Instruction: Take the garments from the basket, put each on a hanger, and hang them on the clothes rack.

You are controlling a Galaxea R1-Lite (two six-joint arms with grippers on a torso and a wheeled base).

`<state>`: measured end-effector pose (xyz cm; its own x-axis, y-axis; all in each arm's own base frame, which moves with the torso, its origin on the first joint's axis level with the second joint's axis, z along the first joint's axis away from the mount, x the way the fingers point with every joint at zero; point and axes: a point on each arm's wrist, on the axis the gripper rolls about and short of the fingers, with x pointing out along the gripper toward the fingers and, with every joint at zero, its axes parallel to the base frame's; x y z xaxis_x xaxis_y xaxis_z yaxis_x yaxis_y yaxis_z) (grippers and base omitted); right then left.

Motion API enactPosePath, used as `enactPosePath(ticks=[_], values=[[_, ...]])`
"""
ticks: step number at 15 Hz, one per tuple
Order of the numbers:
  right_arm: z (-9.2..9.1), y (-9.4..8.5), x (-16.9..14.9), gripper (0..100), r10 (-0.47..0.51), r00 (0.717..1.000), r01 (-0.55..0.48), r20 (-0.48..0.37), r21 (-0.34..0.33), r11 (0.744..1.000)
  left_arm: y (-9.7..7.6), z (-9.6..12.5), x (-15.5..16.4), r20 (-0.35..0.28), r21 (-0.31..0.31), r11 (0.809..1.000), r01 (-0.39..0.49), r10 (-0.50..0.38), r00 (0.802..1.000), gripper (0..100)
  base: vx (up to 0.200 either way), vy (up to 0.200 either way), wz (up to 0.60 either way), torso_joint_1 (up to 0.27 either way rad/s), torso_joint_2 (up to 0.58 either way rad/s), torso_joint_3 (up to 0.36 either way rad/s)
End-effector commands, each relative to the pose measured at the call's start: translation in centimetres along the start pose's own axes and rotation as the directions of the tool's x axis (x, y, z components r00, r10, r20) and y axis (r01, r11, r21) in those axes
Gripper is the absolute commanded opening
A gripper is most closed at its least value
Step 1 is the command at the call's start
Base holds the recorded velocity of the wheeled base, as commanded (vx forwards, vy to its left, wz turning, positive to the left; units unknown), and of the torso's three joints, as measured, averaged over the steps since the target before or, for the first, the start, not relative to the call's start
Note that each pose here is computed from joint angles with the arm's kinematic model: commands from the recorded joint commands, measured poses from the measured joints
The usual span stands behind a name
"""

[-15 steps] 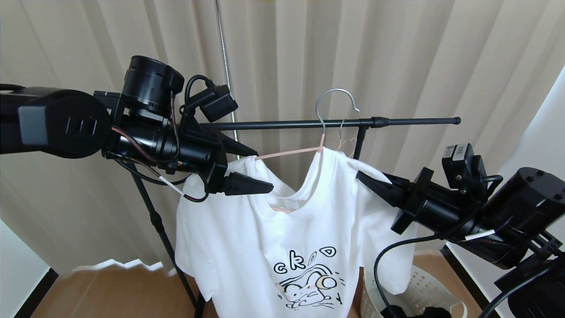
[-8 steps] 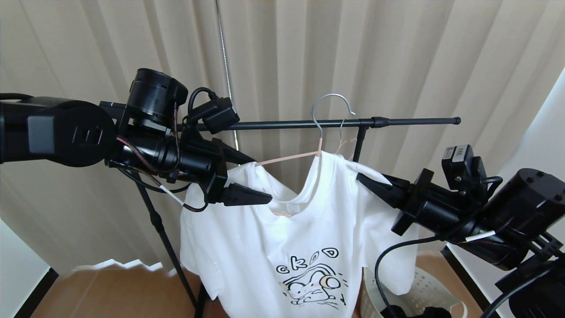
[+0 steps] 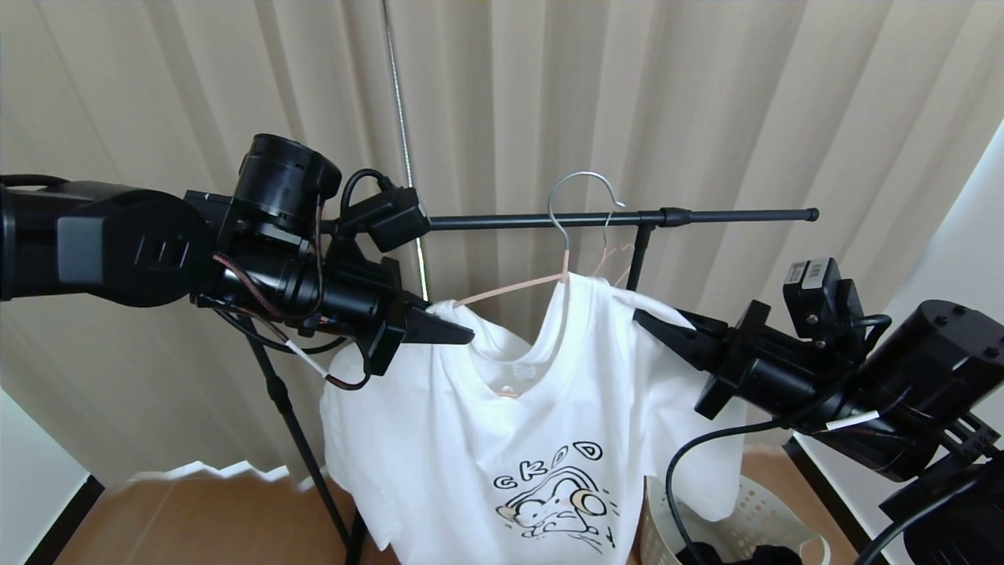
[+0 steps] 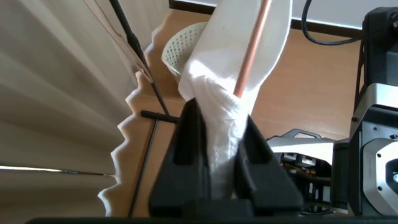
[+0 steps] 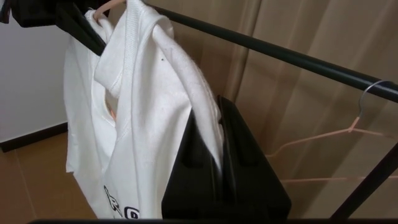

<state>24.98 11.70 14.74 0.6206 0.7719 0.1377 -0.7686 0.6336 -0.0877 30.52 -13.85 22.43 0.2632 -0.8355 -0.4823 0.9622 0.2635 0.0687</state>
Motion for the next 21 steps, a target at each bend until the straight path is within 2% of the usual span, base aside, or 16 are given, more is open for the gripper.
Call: enactPosePath(ticks=[1,4,6,8,9,12,15,21], values=[[0.0,0.1,0.0,0,0.006,1.0,-0.006,0.001,-0.004,1.0,-0.2,0.0,-0.3,0.002,0.0,1.0,-0.006,0.006,1.0,0,0.0,0.0,0.0,0.0,0.0,0.0],[0.4,0.3,-0.3,0,0.009,1.0,-0.009,-0.004,-0.035,0.999,-0.4,-0.2,-0.6,0.002,-0.002,1.0,-0.01,0.01,1.0,0,0.0,0.0,0.0,0.0,0.0,0.0],[0.9,0.5,-0.7,0,0.011,1.0,-0.012,-0.029,-0.024,1.0,-0.6,-0.2,-0.8,0.008,0.003,1.0,-0.015,0.015,1.0,0,0.0,0.0,0.0,0.0,0.0,0.0],[1.1,0.6,-0.8,0,0.014,1.0,-0.014,-0.021,-0.028,1.0,-0.6,-0.1,-1.0,0.008,0.005,1.0,-0.019,0.019,1.0,0,0.0,0.0,0.0,0.0,0.0,0.0],[1.2,0.6,-0.8,100,0.015,1.0,-0.016,-0.022,-0.027,0.999,-0.6,-0.1,-1.1,0.009,0.005,1.0,-0.021,0.021,1.0,0,0.0,0.0,0.0,0.0,0.0,0.0],[1.3,0.8,-1.2,100,0.054,0.998,-0.054,-0.016,-0.03,0.998,-0.7,0.0,-1.4,0.015,0.011,0.999,-0.032,0.031,0.999,0,0.0,0.0,0.0,0.0,0.0,0.0],[1.3,0.6,-1.2,100,0.051,0.999,-0.051,-0.017,-0.031,0.998,-0.6,-0.4,-1.8,0.029,0.017,0.998,-0.054,0.054,0.998,0,0.0,0.0,0.0,0.0,0.0,0.0],[1.0,0.2,-1.3,100,0.039,0.999,-0.04,-0.029,-0.029,0.999,-1.7,-2.5,-2.3,0.071,0.036,0.994,-0.105,0.102,0.992,0,0.0,0.0,0.0,0.0,0.0,0.0]])
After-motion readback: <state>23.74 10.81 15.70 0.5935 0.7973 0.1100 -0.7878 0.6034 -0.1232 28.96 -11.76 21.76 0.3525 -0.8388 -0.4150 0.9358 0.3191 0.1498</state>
